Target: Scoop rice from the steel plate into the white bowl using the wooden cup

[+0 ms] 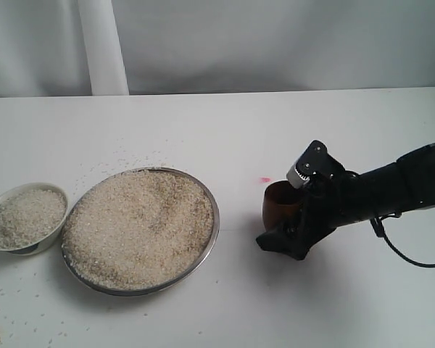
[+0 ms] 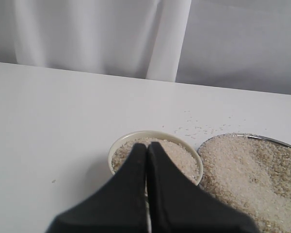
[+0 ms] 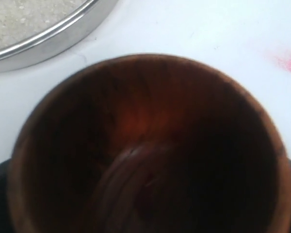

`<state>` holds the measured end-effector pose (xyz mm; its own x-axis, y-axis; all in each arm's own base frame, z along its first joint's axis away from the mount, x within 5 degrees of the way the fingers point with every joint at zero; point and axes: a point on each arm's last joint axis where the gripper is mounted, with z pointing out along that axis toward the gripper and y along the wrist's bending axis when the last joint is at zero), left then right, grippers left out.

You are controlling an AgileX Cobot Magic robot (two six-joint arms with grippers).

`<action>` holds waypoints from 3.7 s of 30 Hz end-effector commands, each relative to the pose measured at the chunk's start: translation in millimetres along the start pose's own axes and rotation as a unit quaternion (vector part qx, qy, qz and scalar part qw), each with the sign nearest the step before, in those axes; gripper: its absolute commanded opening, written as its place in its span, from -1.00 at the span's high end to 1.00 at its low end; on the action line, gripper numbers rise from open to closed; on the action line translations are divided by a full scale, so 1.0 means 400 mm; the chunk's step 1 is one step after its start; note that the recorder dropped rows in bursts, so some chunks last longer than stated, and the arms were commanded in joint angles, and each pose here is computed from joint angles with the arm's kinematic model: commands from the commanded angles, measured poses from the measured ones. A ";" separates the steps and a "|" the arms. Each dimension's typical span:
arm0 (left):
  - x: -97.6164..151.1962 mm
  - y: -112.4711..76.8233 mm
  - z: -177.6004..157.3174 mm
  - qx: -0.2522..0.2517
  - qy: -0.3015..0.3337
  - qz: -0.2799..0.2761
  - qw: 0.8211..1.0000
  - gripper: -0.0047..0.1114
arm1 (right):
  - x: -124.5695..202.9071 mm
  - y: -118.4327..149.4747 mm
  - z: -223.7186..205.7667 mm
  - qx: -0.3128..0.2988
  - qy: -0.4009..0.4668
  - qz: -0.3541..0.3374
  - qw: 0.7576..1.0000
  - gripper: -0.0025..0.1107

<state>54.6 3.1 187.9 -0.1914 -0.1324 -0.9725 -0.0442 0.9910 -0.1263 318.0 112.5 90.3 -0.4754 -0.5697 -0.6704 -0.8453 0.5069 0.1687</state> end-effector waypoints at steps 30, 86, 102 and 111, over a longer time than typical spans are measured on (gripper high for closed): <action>0.000 0.000 0.000 0.002 -0.001 -0.002 1.000 0.92 | -0.205 0.165 -0.392 0.140 -0.139 -0.060 0.979 -0.88; 0.000 0.000 0.000 0.002 -0.001 -0.002 1.000 0.92 | -0.212 0.451 -0.813 0.383 -0.376 -0.092 0.839 0.96; 0.000 0.000 0.000 0.002 -0.001 -0.002 1.000 0.92 | -0.006 0.558 -0.901 0.541 -0.266 0.069 0.795 0.96; 0.000 0.000 0.000 0.002 -0.001 -0.002 1.000 0.92 | 0.090 0.551 -0.805 0.557 -0.338 0.034 0.758 0.96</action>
<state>54.6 3.1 187.9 -0.1914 -0.1324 -0.9725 -0.0442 0.9910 -0.1263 33.4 -4.2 348.6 0.0216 -0.2615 -0.9650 0.0637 0.9636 -0.2597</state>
